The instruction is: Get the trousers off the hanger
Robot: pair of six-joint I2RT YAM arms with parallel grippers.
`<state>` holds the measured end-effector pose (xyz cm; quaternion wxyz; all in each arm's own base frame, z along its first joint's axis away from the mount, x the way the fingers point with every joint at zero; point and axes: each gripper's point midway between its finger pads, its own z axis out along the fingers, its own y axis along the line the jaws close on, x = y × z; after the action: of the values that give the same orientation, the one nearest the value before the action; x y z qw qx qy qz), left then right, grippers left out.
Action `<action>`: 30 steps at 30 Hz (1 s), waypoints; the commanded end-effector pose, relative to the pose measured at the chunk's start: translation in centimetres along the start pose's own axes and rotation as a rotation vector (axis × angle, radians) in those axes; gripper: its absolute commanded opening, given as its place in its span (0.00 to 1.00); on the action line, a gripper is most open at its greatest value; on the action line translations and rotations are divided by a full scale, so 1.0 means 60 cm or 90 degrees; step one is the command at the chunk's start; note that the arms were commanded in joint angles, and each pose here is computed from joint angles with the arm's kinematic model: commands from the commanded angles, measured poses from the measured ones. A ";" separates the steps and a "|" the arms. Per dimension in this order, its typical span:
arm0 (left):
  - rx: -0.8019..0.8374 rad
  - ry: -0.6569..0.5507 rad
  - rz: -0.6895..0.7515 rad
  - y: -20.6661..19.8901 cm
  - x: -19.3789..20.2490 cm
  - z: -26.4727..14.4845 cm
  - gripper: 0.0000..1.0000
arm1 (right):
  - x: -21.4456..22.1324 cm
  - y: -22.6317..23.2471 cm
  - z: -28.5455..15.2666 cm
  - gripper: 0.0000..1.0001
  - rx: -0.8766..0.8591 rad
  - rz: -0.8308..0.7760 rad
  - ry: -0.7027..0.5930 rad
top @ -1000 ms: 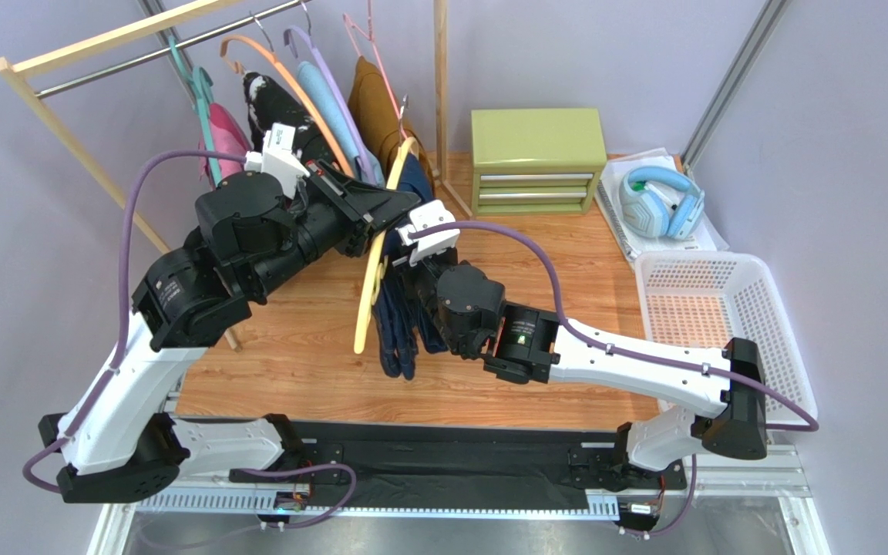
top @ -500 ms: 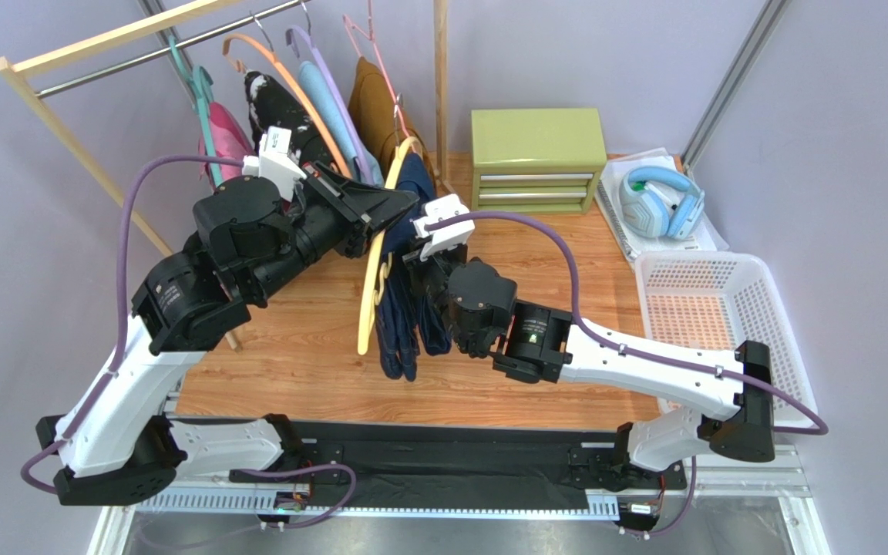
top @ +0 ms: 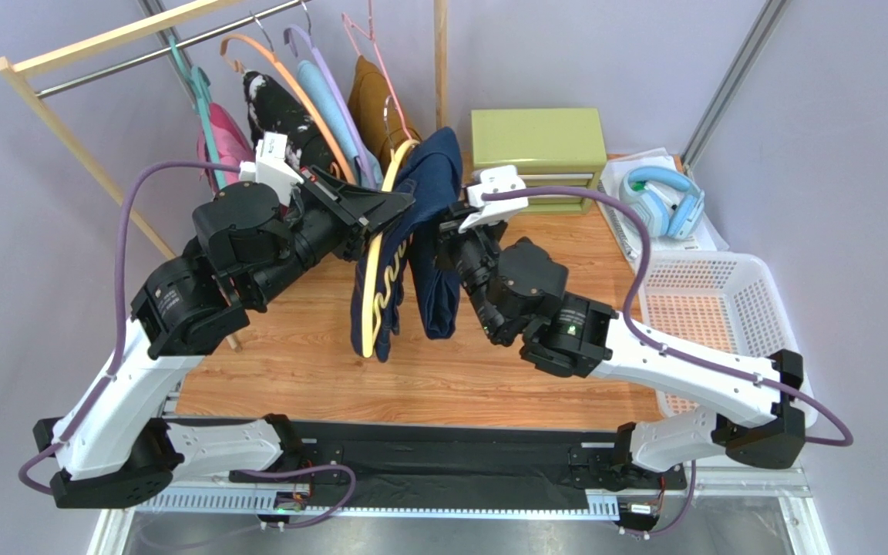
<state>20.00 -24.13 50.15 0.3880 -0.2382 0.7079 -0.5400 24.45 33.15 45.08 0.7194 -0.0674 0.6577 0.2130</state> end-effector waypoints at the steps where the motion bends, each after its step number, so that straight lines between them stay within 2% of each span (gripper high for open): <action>1: 0.004 -0.054 0.013 0.001 -0.030 -0.013 0.00 | -0.166 -0.078 -0.034 0.00 0.061 0.148 -0.123; 16: -0.060 -0.044 0.036 0.079 -0.011 -0.005 0.00 | -0.262 -0.209 -0.069 0.00 0.179 0.059 -0.141; 30: -0.061 -0.043 0.067 0.097 -0.019 -0.045 0.00 | -0.234 -0.384 -0.087 0.00 0.388 -0.058 -0.099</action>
<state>18.96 -21.15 43.78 0.3980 -0.2397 0.7507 -0.4696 29.17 11.46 52.91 0.7554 0.0986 0.6478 0.0009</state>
